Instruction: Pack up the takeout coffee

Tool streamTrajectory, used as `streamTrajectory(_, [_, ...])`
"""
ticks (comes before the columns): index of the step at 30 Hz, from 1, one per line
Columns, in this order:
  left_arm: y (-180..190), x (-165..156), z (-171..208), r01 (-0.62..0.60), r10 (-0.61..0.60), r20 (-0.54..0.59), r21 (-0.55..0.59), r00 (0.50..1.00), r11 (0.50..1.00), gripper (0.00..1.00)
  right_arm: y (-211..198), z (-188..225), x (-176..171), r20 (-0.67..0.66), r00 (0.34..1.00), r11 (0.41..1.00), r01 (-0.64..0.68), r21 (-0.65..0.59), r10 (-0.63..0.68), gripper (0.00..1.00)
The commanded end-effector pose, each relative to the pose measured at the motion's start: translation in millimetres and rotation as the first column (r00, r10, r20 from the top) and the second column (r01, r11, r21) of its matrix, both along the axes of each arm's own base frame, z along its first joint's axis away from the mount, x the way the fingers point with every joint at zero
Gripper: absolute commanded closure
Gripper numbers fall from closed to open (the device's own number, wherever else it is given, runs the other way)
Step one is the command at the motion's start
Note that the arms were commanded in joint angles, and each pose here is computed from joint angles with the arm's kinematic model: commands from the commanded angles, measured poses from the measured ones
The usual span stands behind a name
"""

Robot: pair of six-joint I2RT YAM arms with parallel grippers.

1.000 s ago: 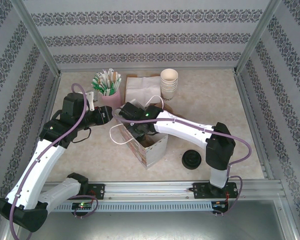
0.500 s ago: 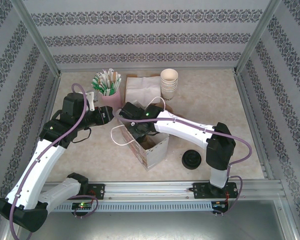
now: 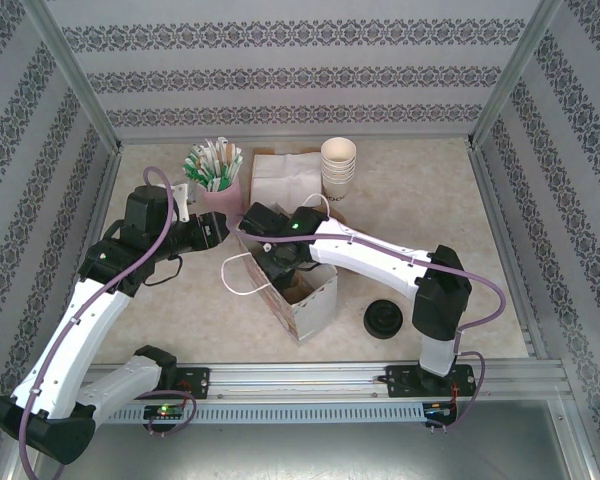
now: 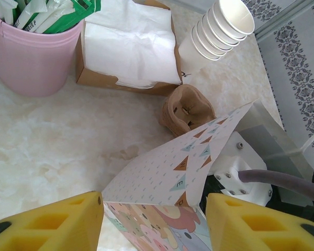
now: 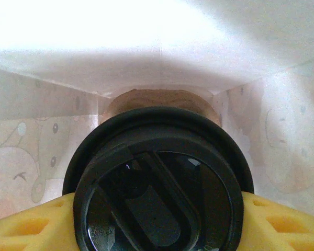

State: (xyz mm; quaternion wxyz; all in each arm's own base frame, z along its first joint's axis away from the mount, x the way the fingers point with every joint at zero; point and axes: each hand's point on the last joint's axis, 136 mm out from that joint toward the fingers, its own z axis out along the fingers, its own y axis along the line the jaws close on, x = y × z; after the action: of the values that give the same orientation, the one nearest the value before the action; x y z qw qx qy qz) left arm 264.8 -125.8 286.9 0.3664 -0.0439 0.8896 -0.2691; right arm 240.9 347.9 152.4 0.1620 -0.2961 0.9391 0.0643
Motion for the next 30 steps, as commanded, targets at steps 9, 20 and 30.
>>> streamTrajectory(9, [1, -2, 8, 0.018, -0.018, 0.017, 0.009, 1.000, 1.000, 0.44, -4, 3, -4, -0.048, 0.998, 0.999, 0.035, -0.018, -0.036, 0.44])
streamTrajectory(20, [0, -2, 8, 0.021, -0.022, 0.018, 0.006, 1.000, 1.000, 0.44, -10, -23, -7, -0.098, 0.994, 0.995, 0.033, -0.096, -0.043, 0.44])
streamTrajectory(30, [0, 0, 8, 0.024, -0.024, 0.020, 0.006, 0.999, 1.000, 0.44, -20, -46, -13, -0.132, 0.990, 0.986, 0.025, -0.163, -0.047, 0.44])
